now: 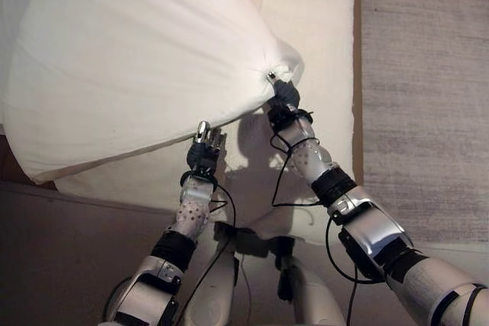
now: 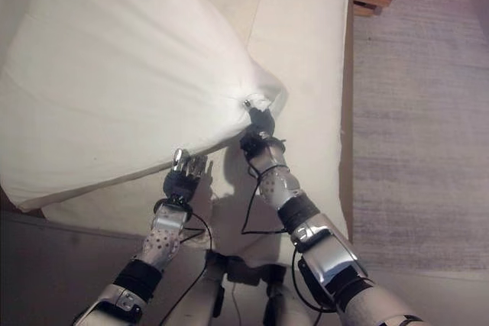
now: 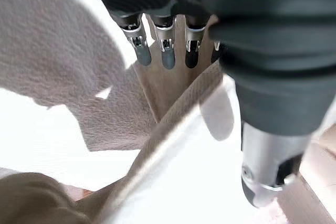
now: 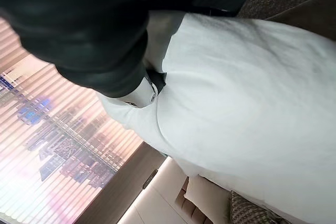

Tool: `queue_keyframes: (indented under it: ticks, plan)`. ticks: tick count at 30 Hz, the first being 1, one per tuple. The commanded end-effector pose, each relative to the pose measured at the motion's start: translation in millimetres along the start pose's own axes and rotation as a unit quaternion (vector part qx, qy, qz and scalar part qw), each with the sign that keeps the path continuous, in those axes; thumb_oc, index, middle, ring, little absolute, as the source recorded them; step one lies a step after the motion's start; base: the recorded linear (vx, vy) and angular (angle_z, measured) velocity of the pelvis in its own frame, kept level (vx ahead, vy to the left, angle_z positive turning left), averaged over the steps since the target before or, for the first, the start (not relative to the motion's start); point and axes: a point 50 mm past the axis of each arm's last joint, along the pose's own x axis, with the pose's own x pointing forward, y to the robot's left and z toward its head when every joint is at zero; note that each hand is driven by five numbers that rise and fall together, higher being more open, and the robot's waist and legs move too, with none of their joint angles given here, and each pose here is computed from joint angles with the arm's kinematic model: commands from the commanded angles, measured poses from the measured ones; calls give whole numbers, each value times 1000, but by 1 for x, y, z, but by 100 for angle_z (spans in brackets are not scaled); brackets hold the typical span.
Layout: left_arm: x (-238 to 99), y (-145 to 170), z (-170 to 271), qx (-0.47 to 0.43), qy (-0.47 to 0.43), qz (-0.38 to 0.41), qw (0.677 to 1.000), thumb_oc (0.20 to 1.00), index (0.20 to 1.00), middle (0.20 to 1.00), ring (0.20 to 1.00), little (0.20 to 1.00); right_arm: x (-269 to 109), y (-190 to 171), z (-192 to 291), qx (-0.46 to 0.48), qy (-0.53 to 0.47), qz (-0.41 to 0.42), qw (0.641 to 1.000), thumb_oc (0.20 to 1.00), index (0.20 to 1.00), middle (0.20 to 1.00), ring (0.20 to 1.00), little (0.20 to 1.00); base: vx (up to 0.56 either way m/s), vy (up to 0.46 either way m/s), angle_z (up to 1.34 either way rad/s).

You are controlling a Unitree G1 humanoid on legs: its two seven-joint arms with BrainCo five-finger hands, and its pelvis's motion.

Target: Make the bed

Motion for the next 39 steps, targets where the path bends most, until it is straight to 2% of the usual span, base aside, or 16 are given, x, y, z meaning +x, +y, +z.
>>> queue_keyframes:
  ticks: [1, 6, 12, 16, 17, 20, 23, 31, 39]
  plan:
    - [2, 18, -19, -45, 31, 59, 997, 1000, 1000, 1000, 1000, 1000, -8, -5, 12, 15, -54, 24, 998, 200, 200, 200, 200, 200, 11, 54, -5]
    - [-1, 22, -38, -122, 81, 78, 986, 1000, 1000, 1000, 1000, 1000, -10, -4, 8, 12, -42, 31, 999, 200, 200, 200, 200, 200, 7, 28, -3]
    - [3, 22, -33, -158, 58, 90, 982, 1000, 1000, 1000, 1000, 1000, -15, -5, 2, 14, -37, 35, 999, 200, 200, 200, 200, 200, 2, 7, 0]
    - [15, 12, -7, -161, -6, 102, 982, 1000, 1000, 1000, 1000, 1000, -24, -6, -4, 30, -35, 37, 998, 200, 200, 200, 200, 200, -1, 0, -1]
    - [21, 1, 9, -168, -51, 101, 979, 1000, 1000, 1000, 1000, 1000, -30, -11, -7, 36, -36, 32, 998, 200, 200, 200, 200, 200, -1, -2, -8]
    - [23, -10, 24, -178, -97, 101, 974, 1000, 1000, 1000, 1000, 1000, -36, -14, -10, 43, -37, 24, 998, 200, 200, 200, 200, 200, -1, -8, -4]
    - [20, -28, 47, -188, -164, 60, 966, 1000, 1000, 1000, 1000, 1000, -44, -28, -12, 50, -47, -2, 998, 200, 200, 200, 200, 200, 0, 0, 0]
    - [12, -23, 66, -170, -216, 34, 961, 1000, 1000, 1000, 1000, 1000, -53, -49, -20, 57, -45, -39, 997, 200, 200, 200, 200, 200, 0, 0, 0]
    - [4, -2, 84, -156, -264, 85, 948, 1000, 1000, 1000, 1000, 1000, -64, -71, -27, 72, -45, -87, 993, 200, 200, 200, 200, 200, 6, -8, 0]
